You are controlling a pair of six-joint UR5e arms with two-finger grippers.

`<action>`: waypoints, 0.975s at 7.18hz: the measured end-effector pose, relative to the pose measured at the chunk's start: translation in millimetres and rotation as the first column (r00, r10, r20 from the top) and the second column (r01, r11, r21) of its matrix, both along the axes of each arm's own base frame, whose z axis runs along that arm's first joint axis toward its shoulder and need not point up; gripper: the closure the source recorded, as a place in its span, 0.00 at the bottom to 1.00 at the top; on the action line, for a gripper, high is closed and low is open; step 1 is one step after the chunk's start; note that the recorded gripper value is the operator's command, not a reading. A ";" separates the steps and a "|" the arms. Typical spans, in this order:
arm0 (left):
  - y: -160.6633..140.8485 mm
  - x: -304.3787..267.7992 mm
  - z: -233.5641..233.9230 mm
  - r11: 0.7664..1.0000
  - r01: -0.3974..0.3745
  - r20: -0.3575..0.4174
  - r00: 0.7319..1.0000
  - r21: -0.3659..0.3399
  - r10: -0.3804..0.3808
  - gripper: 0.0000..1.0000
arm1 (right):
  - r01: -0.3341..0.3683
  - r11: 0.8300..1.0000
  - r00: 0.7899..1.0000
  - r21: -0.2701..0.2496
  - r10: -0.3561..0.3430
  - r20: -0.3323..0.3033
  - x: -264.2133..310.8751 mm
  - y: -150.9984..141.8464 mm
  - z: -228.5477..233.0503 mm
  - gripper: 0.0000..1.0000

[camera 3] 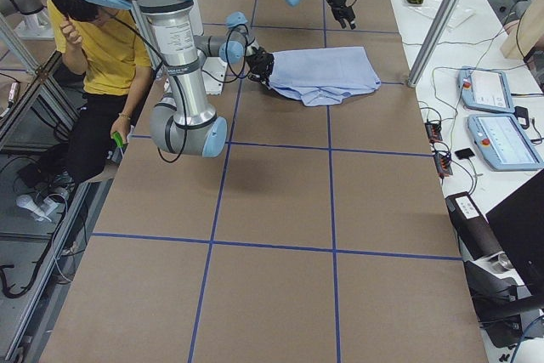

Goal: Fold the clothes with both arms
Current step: 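Grasp the shirt's near edge with both grippers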

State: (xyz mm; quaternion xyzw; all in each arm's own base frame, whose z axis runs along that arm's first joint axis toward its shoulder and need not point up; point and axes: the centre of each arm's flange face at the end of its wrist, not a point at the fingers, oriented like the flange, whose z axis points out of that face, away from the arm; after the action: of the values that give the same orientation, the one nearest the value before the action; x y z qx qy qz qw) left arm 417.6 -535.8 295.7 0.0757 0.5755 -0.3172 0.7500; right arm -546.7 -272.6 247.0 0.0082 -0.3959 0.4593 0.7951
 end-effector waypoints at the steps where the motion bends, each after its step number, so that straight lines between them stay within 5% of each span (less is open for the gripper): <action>1: 54.0 9.4 -13.5 0.997 -0.039 -0.057 0.998 -0.067 0.035 0.12 | 0.006 1.000 1.000 0.000 -0.006 0.008 5.6 3.6 -2.6 1.00; 4: 201.1 75.2 -35.4 0.958 -0.099 -0.073 0.994 -0.269 0.083 0.15 | 0.015 1.000 1.000 0.002 -0.015 0.015 6.6 9.6 -4.1 1.00; 7: 267.7 105.1 -4.3 0.918 -0.117 -0.050 0.993 -0.379 0.106 0.17 | 0.017 1.000 1.000 0.002 -0.017 0.013 5.0 10.4 -2.5 1.00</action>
State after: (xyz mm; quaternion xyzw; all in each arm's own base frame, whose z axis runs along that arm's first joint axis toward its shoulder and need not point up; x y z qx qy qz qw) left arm 522.7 -268.1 291.4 -0.1087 0.5167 -0.3809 0.7590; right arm -541.7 -262.2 244.5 0.0027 -0.4015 0.4523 0.7964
